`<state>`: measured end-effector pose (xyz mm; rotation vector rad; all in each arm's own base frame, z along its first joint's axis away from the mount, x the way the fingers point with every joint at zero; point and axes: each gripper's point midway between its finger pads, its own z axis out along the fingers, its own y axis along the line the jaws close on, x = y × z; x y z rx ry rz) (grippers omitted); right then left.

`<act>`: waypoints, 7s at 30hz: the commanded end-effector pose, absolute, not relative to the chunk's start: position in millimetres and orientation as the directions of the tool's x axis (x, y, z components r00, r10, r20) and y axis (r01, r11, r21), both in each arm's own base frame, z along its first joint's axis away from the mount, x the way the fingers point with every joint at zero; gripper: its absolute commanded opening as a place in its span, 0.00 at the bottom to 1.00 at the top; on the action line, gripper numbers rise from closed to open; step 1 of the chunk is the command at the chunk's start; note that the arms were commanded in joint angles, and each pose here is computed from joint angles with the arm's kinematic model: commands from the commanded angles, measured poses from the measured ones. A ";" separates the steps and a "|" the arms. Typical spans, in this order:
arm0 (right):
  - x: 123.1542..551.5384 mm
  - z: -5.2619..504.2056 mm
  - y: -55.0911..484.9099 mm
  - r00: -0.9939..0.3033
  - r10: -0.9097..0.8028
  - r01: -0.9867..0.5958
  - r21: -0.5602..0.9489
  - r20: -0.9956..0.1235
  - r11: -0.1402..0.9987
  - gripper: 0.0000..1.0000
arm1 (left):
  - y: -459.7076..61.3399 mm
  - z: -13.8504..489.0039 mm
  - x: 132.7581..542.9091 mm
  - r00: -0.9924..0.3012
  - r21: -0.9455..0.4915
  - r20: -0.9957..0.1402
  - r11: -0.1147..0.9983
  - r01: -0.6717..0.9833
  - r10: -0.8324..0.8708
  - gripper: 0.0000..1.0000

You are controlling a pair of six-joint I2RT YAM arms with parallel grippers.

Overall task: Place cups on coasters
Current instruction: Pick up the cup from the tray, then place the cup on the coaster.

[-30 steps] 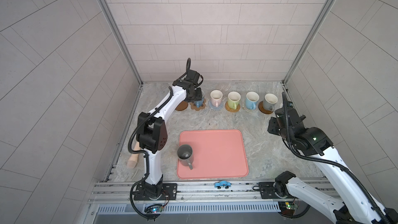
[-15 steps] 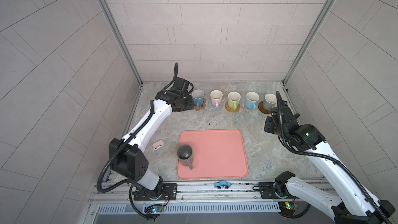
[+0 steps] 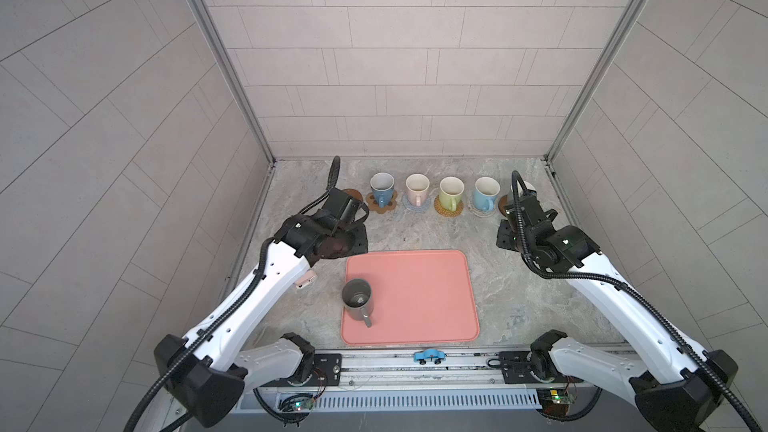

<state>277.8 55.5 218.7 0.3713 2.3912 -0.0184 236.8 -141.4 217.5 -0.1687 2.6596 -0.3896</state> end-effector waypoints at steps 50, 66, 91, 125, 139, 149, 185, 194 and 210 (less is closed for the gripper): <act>323.5 191.9 95.2 -0.812 0.166 0.168 0.047 -0.560 0.985 0.50 | -156.3 109.8 108.1 -0.997 -0.118 0.002 0.990 -0.076 -0.076 0.59; 322.7 190.7 94.0 -0.812 0.174 0.179 0.046 -0.558 0.983 0.50 | -144.2 98.9 123.7 -0.998 -0.013 -0.067 1.000 -0.011 -0.012 0.46; 318.5 191.8 90.2 -0.814 0.178 0.190 0.036 -0.553 0.981 0.50 | -136.8 87.2 151.2 -0.990 0.007 -0.140 1.000 -0.010 -0.009 0.22; 305.7 201.2 79.6 -0.811 0.172 0.200 0.010 -0.559 0.980 0.50 | -128.4 128.2 201.2 -0.916 -0.058 -0.398 0.998 -0.037 -0.057 0.10; 303.2 200.4 77.4 -0.811 0.177 0.208 0.008 -0.558 0.978 0.50 | -126.3 125.1 211.5 -0.917 -0.073 -0.395 0.997 -0.036 -0.062 0.08; 301.6 199.5 76.2 -0.809 0.181 0.213 0.009 -0.560 0.977 0.50 | -131.3 94.3 195.1 -0.955 -0.086 -0.294 0.996 -0.016 -0.041 0.08; 291.6 202.6 70.3 -0.799 0.196 0.228 0.015 -0.568 0.973 0.50 | -133.6 81.2 203.8 -0.957 -0.044 -0.291 0.999 0.005 -0.008 0.05; 290.8 203.3 69.1 -0.796 0.199 0.233 0.015 -0.572 0.972 0.50 | -126.2 102.1 216.3 -0.916 -0.034 -0.400 0.999 0.002 -0.012 0.01; 289.7 206.4 68.1 -0.793 0.199 0.234 0.013 -0.576 0.972 0.50 | -115.6 144.7 260.5 -0.833 -0.053 -0.552 0.998 -0.020 -0.046 0.00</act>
